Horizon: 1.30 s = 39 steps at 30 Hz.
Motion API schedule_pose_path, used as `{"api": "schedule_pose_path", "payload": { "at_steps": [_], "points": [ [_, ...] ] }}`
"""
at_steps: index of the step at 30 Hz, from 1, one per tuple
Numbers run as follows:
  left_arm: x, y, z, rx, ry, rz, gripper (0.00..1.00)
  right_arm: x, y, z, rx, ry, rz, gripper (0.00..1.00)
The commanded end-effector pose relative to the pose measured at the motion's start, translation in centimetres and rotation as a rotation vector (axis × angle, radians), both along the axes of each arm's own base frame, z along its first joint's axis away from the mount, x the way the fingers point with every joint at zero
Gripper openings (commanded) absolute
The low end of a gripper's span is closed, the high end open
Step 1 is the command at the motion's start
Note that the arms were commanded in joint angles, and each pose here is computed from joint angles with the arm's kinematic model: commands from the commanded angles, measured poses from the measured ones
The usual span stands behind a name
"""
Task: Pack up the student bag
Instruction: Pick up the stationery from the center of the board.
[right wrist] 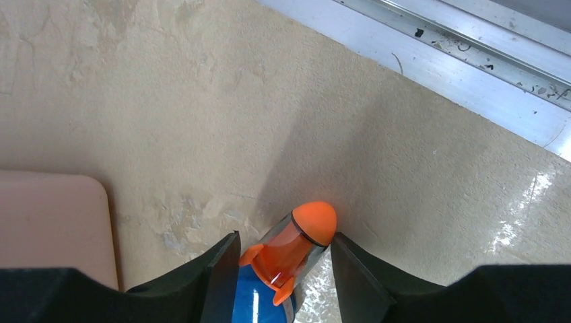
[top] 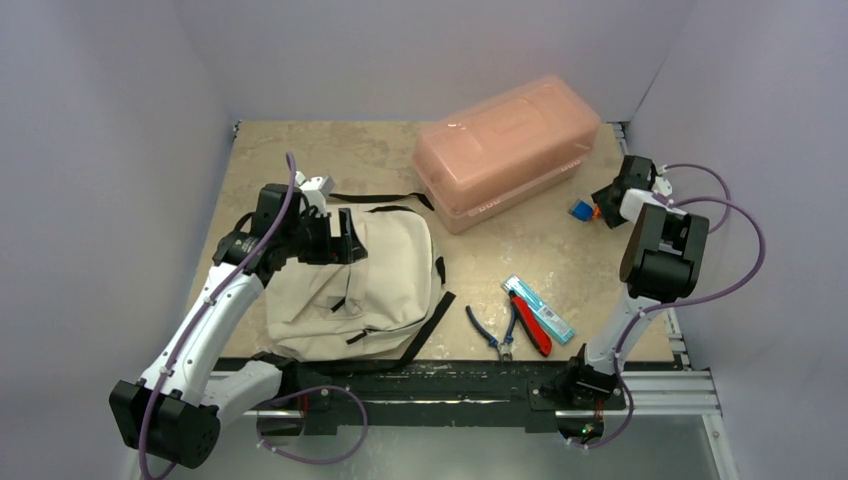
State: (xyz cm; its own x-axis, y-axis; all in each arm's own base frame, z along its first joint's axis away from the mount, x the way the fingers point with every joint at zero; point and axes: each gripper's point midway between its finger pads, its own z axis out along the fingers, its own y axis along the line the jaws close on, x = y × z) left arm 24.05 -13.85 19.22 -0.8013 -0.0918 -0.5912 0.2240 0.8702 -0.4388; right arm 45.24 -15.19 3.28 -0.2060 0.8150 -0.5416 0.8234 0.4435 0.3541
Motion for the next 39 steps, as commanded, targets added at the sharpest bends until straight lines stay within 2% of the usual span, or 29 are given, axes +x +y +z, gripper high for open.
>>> {"api": "schedule_pose_path", "payload": {
  "at_steps": [1,2,5,8,11,14,16,20,24,28,31,34,39],
  "points": [
    [0.7,0.1,0.4,-0.009,-0.043,-0.007,0.84,-0.5,0.1,-1.0,0.025,0.015,-0.001,0.52],
    [0.7,0.2,0.4,-0.009,-0.042,-0.003,0.84,-0.4,0.2,-0.9,0.027,0.009,0.000,0.50],
    [1.0,0.5,0.3,-0.014,-0.040,0.016,0.84,-0.5,0.0,-0.2,0.005,0.001,0.014,0.33],
    [1.6,1.1,0.3,-0.021,-0.031,0.061,0.84,-1.0,-0.9,1.9,-0.076,0.005,0.035,0.14],
    [2.6,2.0,0.4,-0.039,-0.006,0.143,0.83,-1.9,-1.4,4.8,-0.160,-0.011,0.060,0.00],
    [3.5,2.4,0.5,-0.081,0.039,0.213,0.80,-3.3,-0.6,8.8,-0.237,-0.068,0.087,0.00],
    [4.2,2.8,0.3,-0.094,0.073,0.257,0.74,-4.0,1.4,11.0,-0.279,-0.100,0.148,0.00],
    [5.4,3.9,-1.7,-0.045,0.174,0.304,0.60,-5.0,9.2,15.7,-0.368,-0.180,0.340,0.00],
    [5.6,3.8,-3.8,-0.012,0.246,0.282,0.45,-6.8,17.9,20.3,-0.405,-0.353,0.582,0.00],
    [5.6,2.1,-4.4,-0.097,0.252,0.224,0.31,-8.7,24.4,21.7,-0.320,-0.452,0.835,0.00],
    [5.6,-0.3,-4.1,-0.197,0.241,0.161,0.29,-10.2,28.6,22.1,-0.275,-0.488,0.991,0.00],
    [5.4,-3.4,-4.1,-0.199,0.242,0.093,0.28,-11.3,32.1,23.1,-0.226,-0.537,1.115,0.00],
    [4.7,-9.1,-3.7,-0.272,0.275,0.005,0.20,-13.0,38.1,23.5,-0.152,-0.585,1.275,0.00]
  ]
}}
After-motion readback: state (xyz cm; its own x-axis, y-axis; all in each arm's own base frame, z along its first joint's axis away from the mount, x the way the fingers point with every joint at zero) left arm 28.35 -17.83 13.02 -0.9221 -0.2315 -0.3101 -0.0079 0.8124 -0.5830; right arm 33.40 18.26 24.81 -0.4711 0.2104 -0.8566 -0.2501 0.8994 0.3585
